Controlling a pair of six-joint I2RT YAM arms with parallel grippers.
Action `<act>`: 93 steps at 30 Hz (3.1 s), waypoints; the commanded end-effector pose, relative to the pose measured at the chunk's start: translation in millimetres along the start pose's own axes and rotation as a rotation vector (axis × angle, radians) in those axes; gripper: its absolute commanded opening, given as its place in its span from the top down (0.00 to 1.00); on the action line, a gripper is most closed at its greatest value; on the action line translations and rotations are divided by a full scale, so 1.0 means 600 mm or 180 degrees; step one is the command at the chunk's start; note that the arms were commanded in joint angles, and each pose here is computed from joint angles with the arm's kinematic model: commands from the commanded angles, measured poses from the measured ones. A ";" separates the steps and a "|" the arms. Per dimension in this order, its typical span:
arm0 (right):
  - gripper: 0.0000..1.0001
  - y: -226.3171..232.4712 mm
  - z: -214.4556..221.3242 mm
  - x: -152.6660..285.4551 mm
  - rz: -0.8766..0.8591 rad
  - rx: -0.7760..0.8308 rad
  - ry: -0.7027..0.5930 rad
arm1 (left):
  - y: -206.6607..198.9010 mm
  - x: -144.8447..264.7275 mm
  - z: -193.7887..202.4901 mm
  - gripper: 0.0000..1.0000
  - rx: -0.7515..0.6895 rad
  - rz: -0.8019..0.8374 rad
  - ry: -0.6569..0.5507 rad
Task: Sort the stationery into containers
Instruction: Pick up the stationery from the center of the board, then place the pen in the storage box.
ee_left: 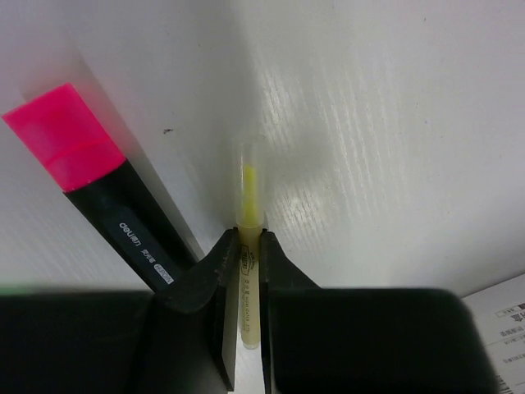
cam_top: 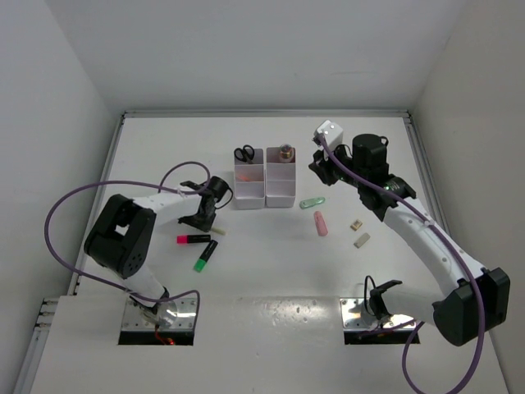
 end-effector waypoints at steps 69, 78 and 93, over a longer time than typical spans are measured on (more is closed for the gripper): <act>0.90 -0.005 -0.017 0.011 0.0089 -0.0002 -0.0206 | -0.275 0.185 0.012 1.00 -0.0472 0.0663 -0.1926; 0.89 -0.008 -0.014 0.014 0.0087 -0.0012 -0.0209 | -0.283 0.165 0.025 1.00 -0.0454 0.0637 -0.1896; 0.89 -0.012 -0.014 0.016 0.0114 -0.0022 -0.0211 | -0.282 0.153 0.037 0.69 -0.0406 0.0596 -0.1772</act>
Point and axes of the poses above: each gripper's point midway between its finger pads, its own x axis back along the fingers, its own y axis along the line the jaws close on, z = x × y, the point moved 8 cm from there along x, back along the fingers, and after that the axes turned 15 degrees about -x, right-handed, at the moved point
